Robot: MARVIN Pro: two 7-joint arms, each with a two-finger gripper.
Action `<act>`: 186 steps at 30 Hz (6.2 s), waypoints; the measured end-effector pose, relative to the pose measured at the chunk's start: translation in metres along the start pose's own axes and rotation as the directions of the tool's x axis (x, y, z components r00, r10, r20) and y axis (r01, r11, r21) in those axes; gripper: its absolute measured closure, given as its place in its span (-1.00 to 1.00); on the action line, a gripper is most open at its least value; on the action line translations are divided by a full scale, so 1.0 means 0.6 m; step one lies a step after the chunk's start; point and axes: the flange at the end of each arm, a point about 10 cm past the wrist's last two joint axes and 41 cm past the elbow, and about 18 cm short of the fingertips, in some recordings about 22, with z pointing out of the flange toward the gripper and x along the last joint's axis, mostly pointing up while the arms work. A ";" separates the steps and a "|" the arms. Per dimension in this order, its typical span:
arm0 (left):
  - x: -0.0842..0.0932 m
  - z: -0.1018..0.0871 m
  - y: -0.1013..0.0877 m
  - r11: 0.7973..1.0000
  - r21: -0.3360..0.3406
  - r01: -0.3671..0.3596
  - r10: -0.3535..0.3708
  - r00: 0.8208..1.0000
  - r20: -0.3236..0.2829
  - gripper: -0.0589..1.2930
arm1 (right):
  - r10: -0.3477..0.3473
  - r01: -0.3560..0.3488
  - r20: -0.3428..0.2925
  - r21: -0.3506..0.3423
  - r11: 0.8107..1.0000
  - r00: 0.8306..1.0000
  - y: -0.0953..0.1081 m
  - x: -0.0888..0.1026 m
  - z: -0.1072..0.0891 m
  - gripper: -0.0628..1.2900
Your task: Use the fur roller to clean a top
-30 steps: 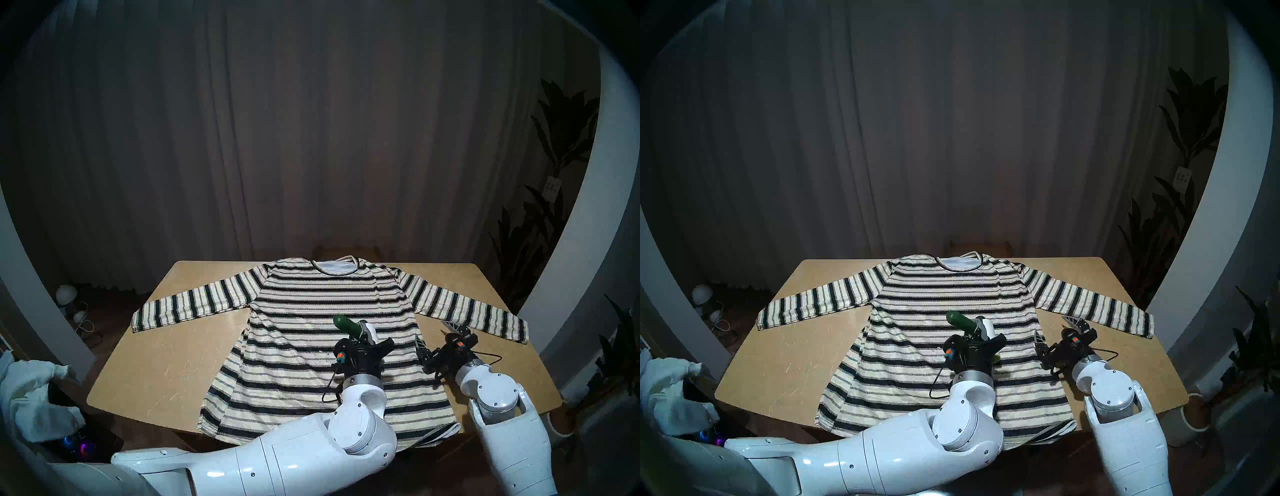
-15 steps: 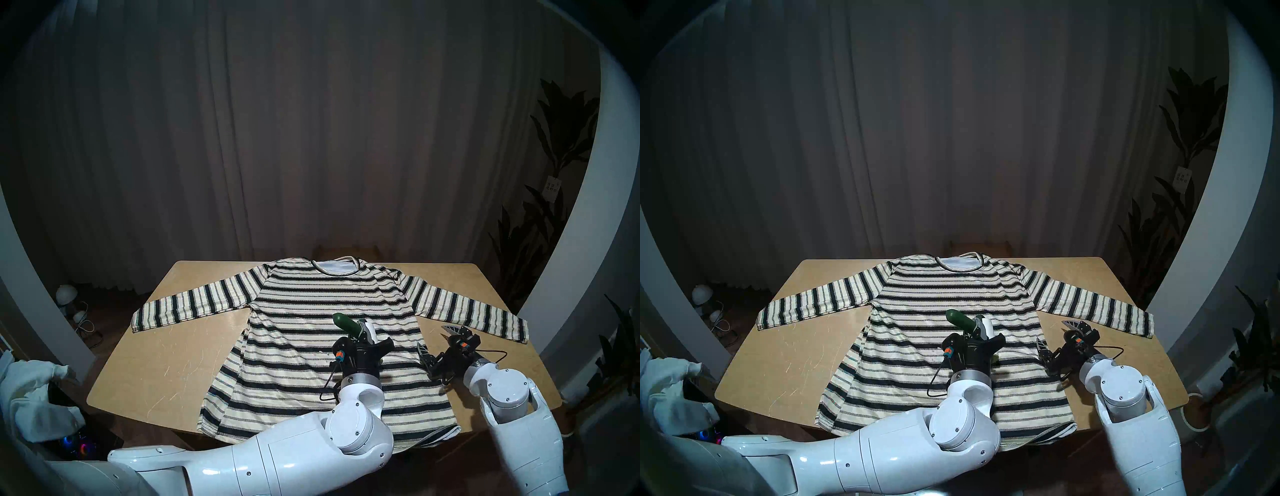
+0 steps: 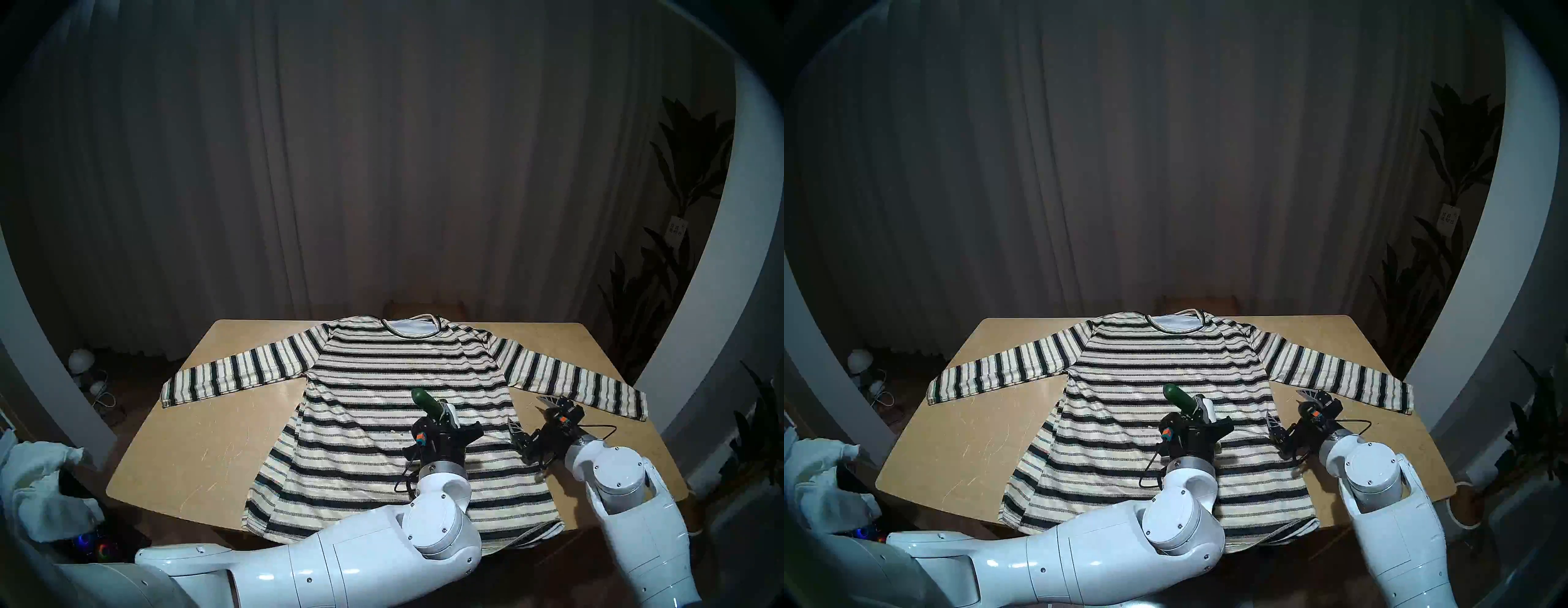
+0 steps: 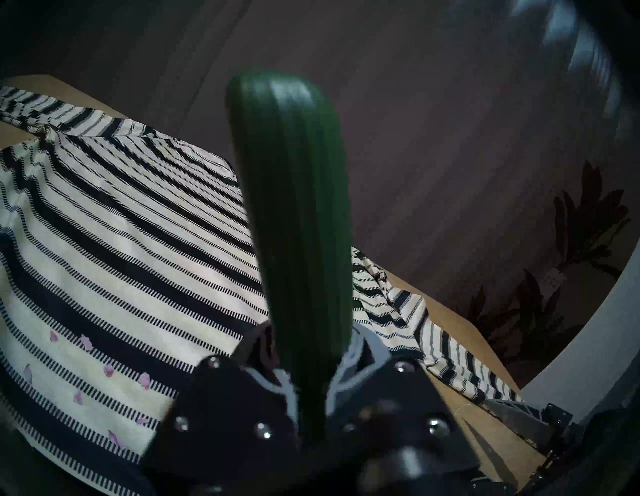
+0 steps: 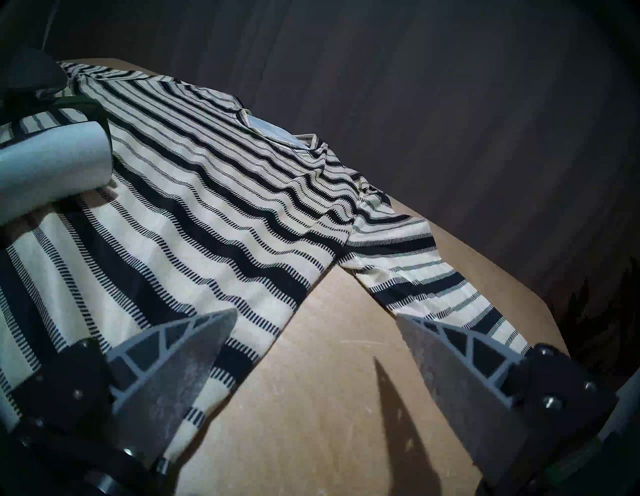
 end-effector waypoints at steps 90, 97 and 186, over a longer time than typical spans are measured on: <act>0.102 -0.004 -0.152 0.957 0.269 0.106 -0.107 0.994 -0.009 0.81 | -0.083 0.083 0.010 -0.061 0.995 0.997 0.034 -0.008 0.016 -0.81; 0.113 -0.008 -0.170 0.955 0.282 0.093 -0.094 0.995 -0.009 0.81 | -0.080 0.080 0.009 -0.063 0.995 0.997 0.032 -0.009 0.016 -0.81; 0.348 -0.047 -0.423 0.893 0.407 0.194 -0.102 0.966 -0.236 0.85 | -0.100 0.099 0.006 -0.194 0.976 0.995 0.000 -0.008 0.015 -0.58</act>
